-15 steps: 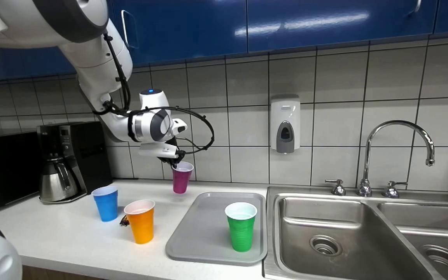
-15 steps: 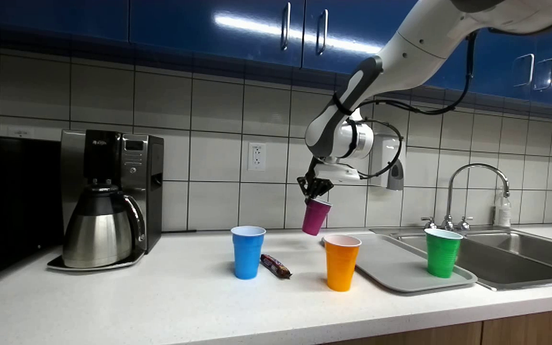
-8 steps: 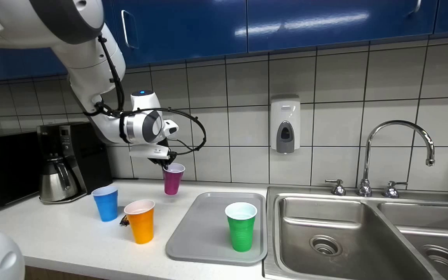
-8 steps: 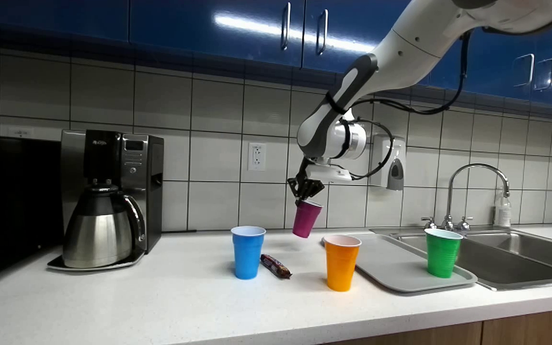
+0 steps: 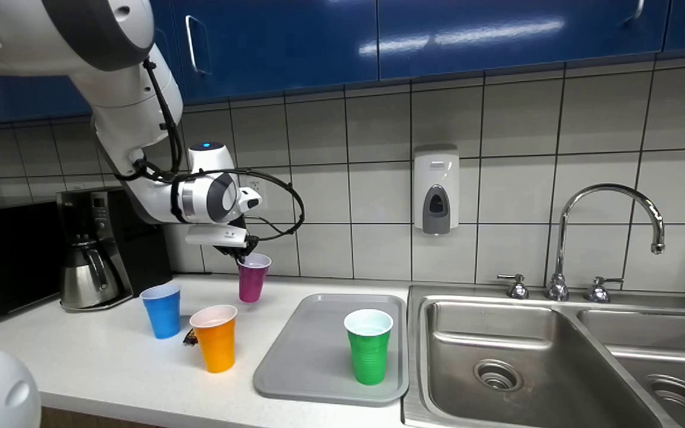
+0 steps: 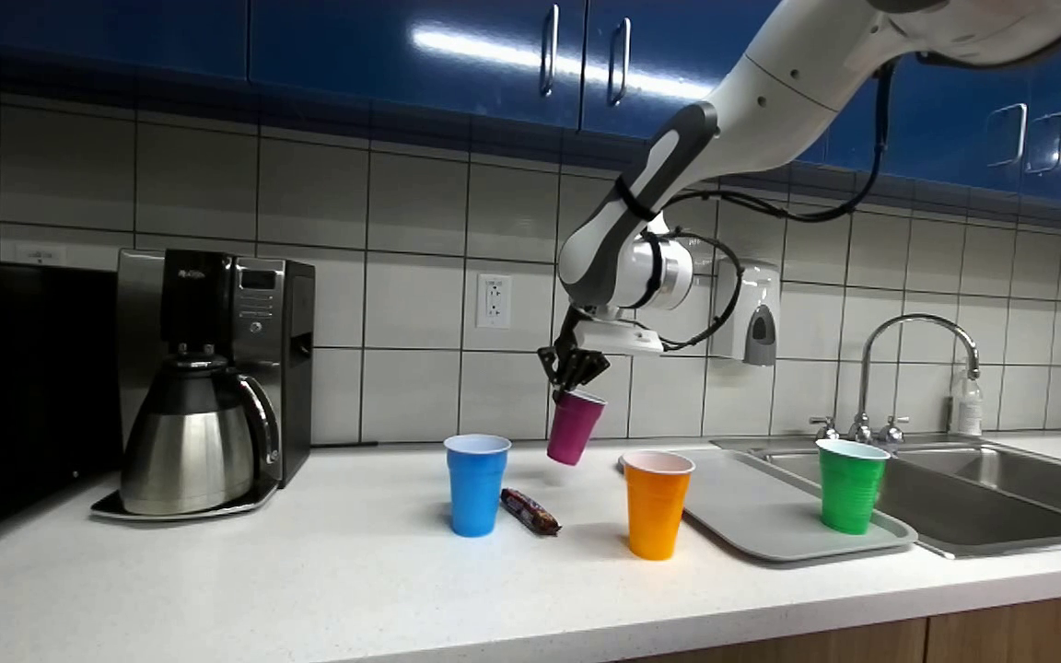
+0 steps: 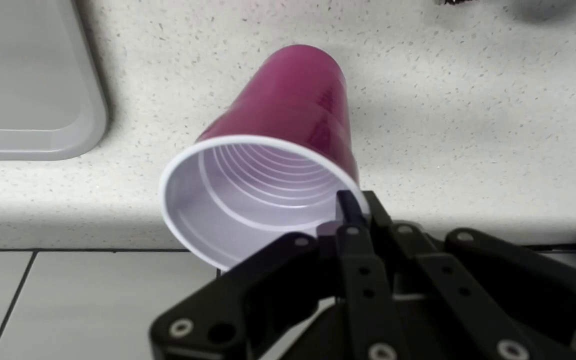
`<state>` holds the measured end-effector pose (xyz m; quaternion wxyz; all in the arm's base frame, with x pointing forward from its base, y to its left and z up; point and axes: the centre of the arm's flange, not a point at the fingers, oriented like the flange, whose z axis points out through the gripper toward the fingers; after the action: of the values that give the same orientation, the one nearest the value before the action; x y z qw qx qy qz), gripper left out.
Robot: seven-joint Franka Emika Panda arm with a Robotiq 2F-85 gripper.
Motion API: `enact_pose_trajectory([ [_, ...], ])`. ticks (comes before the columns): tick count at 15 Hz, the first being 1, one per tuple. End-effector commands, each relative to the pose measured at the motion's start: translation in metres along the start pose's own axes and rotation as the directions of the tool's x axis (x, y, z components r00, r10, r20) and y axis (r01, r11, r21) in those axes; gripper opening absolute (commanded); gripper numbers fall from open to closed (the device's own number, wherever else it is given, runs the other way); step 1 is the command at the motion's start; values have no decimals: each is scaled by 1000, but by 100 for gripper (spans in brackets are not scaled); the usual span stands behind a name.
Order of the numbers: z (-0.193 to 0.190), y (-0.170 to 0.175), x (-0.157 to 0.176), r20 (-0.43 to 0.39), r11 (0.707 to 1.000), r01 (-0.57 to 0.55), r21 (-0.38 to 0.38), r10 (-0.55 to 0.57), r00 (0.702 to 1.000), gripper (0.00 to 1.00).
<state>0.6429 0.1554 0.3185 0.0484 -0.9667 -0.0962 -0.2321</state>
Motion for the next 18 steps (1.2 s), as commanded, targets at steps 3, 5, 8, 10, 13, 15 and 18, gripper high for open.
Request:
enact_pose_trajectory([
  [3, 2, -18, -10, -9, 1000, 25, 0, -25, 1000, 1],
  [5, 4, -22, -14, -4, 999, 42, 0, -42, 999, 1],
  [8, 8, -27, -20, 4, 997, 75, -11, -75, 997, 1],
  [10, 10, -30, -23, 10, 996, 91, -14, -91, 996, 1],
  [13, 13, -33, -28, 20, 994, 112, -16, -111, 994, 1],
  [15, 15, -35, -30, 24, 993, 120, -17, -120, 993, 1],
  [18, 17, -37, -32, 29, 992, 128, -16, -127, 991, 1],
])
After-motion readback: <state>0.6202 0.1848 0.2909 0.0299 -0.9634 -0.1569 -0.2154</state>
